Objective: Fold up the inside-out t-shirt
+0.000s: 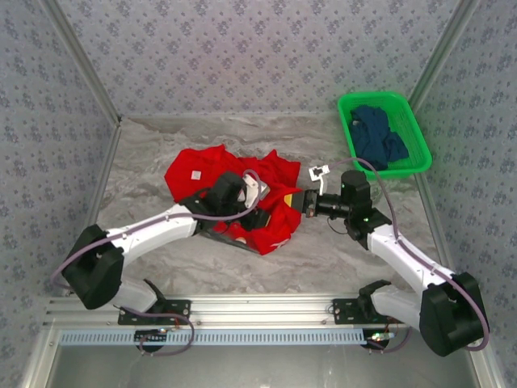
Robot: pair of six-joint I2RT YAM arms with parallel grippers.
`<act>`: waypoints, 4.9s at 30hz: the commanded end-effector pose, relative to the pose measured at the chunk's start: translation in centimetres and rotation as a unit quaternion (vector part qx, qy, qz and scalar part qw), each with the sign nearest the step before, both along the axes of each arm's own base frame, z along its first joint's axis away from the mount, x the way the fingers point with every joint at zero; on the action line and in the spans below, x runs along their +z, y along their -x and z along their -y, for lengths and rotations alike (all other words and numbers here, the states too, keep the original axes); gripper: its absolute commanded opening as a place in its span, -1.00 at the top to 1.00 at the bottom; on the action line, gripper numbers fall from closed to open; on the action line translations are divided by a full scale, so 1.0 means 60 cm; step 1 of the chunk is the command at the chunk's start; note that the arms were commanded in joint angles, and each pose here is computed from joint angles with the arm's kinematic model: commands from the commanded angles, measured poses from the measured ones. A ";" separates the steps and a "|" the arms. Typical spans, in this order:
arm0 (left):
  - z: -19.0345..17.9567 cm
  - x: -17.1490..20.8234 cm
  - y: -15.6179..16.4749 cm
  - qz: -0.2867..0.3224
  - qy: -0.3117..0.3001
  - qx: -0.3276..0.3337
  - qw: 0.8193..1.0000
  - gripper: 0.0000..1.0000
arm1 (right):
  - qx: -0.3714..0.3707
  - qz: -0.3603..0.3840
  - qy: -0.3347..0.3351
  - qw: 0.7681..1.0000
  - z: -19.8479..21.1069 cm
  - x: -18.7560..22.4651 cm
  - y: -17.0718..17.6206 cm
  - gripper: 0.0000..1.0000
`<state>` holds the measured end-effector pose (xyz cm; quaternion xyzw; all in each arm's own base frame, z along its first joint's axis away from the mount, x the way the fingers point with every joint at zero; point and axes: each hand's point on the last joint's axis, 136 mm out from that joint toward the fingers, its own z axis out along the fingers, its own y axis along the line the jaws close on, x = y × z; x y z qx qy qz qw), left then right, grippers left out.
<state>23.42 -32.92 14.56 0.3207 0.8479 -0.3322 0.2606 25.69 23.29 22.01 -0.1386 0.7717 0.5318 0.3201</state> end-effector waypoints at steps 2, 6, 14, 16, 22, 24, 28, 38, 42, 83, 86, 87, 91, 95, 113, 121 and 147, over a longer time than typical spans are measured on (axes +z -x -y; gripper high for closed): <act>0.021 0.007 -0.008 0.006 0.009 -0.020 1.000 0.36 | -0.004 0.015 0.000 1.000 0.005 0.012 -0.003 1.00; 0.012 -0.015 -0.029 0.021 -0.026 0.003 0.999 0.19 | -0.006 0.015 -0.002 1.000 0.008 0.014 -0.005 1.00; 0.042 -0.049 -0.034 0.016 -0.010 -0.004 1.000 0.07 | -0.014 0.026 -0.016 0.999 0.009 0.028 -0.011 1.00; 0.054 -0.056 -0.040 0.021 -0.005 -0.001 1.000 0.06 | -0.018 0.017 -0.024 0.999 0.009 0.027 -0.012 1.00; 0.095 -0.070 -0.065 0.019 0.037 0.011 0.999 0.37 | -0.028 0.008 -0.037 0.999 0.013 0.021 -0.009 1.00; 0.102 -0.066 -0.071 0.023 0.049 0.016 0.998 0.64 | -0.034 0.007 -0.035 0.999 0.018 0.020 -0.010 1.00; 0.092 -0.020 -0.064 0.051 0.083 0.014 0.995 1.00 | -0.068 -0.003 -0.010 0.998 0.047 0.001 -0.018 1.00; -0.002 0.163 0.023 0.153 0.210 -0.024 0.965 1.00 | -0.200 0.012 0.129 0.971 0.126 -0.047 -0.046 1.00; -0.032 0.211 0.039 0.178 0.257 -0.037 0.949 1.00 | -0.209 -0.005 0.166 0.964 0.129 -0.076 -0.047 0.91; -0.102 0.031 0.052 0.186 0.082 -0.013 0.979 1.00 | 0.070 0.010 0.348 0.935 -0.029 -0.157 -0.005 0.84; -0.120 -0.004 0.046 0.172 0.050 0.015 0.984 1.00 | 0.059 0.000 0.178 0.982 -0.045 -0.053 0.001 1.00; -0.127 -0.012 0.042 0.171 0.041 0.028 0.984 1.00 | 0.056 -0.003 0.131 0.990 -0.047 -0.027 0.002 1.00; -0.142 -0.018 0.038 0.162 0.031 0.055 0.985 0.96 | 0.047 -0.008 0.023 0.999 -0.054 0.025 0.003 1.00; -0.132 0.012 0.047 0.139 0.062 0.055 0.987 0.49 | 0.047 -0.023 -0.034 0.998 -0.068 0.037 0.001 1.00; -0.039 0.080 0.025 0.118 0.048 0.009 0.992 -0.39 | 0.044 -0.042 0.015 0.998 -0.068 0.012 0.014 1.00; -0.010 0.065 -0.004 0.110 0.035 0.012 0.993 -0.23 | 0.054 -0.028 0.032 0.998 -0.066 0.003 0.021 1.00; -0.011 0.167 -0.004 -0.105 0.270 0.095 0.952 1.00 | -0.032 0.059 0.223 0.973 -0.011 0.037 0.073 0.22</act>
